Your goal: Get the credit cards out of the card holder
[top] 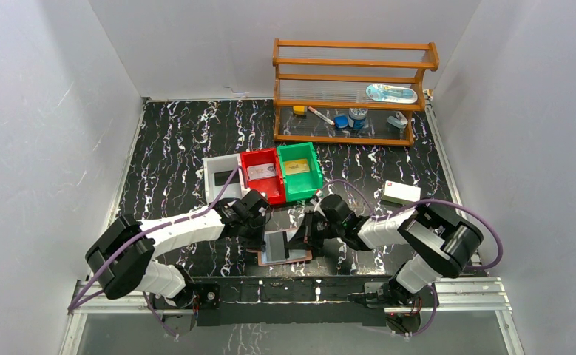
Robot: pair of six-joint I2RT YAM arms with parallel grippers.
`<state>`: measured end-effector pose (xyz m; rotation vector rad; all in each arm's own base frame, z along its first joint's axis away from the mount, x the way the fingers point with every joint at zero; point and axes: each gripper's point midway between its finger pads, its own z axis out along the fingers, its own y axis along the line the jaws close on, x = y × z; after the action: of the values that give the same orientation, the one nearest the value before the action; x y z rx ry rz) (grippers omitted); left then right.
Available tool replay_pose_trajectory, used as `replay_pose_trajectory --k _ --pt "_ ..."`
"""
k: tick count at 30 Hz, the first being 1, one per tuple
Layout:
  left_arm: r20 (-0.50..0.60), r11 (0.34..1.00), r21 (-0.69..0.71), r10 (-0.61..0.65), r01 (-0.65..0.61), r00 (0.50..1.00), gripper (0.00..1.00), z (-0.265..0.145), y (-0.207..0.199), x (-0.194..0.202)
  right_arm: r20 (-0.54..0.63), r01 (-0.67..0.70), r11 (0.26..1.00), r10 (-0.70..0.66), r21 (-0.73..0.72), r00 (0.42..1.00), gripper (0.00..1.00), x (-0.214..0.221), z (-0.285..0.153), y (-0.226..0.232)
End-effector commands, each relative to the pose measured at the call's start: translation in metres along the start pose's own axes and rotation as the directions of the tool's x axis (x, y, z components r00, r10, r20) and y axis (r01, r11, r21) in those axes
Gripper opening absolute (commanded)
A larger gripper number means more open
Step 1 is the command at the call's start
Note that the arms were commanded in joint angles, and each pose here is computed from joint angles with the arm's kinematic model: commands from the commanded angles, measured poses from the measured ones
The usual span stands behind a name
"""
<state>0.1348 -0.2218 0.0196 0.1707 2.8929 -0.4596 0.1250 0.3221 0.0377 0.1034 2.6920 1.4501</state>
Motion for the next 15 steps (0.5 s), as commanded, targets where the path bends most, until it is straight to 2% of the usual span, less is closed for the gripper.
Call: replay_pose_trajectory --k 1,4,7,15 --pt "-0.066 0.991 -0.136 0.012 -0.021 0.998 0.0 0.01 0.037 0.025 -0.008 0.014 0.998 -0.014 -0.059 1.0 0.12 -0.002 -0.005 0.011" --pt "-0.044 0.995 -0.093 0.03 -0.034 0.999 0.0 0.005 0.026 0.018 -0.02 -0.004 0.998 0.003 -0.07 1.0 0.11 0.0 -0.002 0.01" --pt "-0.024 0.996 -0.073 0.04 -0.042 0.999 0.0 0.001 0.019 0.01 -0.023 -0.023 0.998 0.022 -0.065 0.999 0.06 0.0 0.001 0.006" --pt "0.095 0.999 -0.008 0.053 -0.052 0.994 0.34 -0.035 -0.007 -0.021 0.0 -0.044 0.999 0.044 -0.008 0.999 0.06 -0.001 0.001 -0.008"
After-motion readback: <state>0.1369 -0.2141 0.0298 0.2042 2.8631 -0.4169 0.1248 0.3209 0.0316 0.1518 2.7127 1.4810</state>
